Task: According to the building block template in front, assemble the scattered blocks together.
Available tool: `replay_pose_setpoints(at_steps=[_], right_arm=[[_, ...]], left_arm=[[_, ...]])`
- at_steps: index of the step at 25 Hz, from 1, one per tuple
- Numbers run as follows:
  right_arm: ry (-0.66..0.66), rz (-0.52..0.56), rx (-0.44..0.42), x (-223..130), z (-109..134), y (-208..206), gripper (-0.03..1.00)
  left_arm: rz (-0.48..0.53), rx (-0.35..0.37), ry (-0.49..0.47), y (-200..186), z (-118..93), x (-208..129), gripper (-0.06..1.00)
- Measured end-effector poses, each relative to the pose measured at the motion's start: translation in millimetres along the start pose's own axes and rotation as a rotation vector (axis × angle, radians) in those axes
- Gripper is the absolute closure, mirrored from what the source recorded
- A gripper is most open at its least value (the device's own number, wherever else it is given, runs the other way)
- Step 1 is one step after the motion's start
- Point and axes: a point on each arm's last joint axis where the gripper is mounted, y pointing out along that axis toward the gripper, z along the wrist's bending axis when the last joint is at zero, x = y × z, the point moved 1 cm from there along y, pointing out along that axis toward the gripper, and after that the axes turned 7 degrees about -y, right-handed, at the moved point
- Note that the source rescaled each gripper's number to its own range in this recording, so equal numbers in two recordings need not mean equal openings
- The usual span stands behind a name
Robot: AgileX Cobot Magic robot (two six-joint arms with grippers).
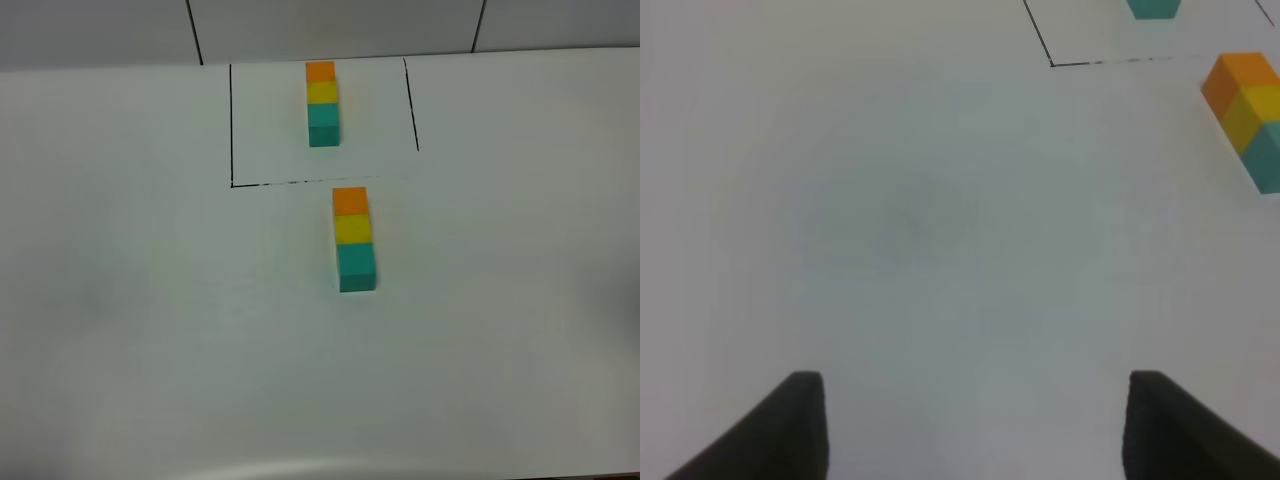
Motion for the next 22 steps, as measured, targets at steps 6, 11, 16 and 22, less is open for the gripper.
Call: replay_pose_setpoints(at_steps=[6,11,16,22], right_arm=[[0.003,-0.141,-0.045,-44.0,-0.1,-66.7,-0.01],[0.029,-0.206,-0.098,-84.4,-2.1,-103.6,-0.01],[0.064,-0.233,-0.116,-116.4,-1.5,-126.3,-0.01],[0.098,-0.156,-0.119,-143.4,-0.3,-128.0,0.0]], left_arm=[[0.0,0.0,0.0,0.0,0.0,0.0,0.6],[0.0,0.0,0.0,0.0,0.0,0.0,0.6],[0.0,0.0,0.0,0.0,0.0,0.0,0.6],[0.0,0.0,0.0,0.0,0.0,0.0,0.6]])
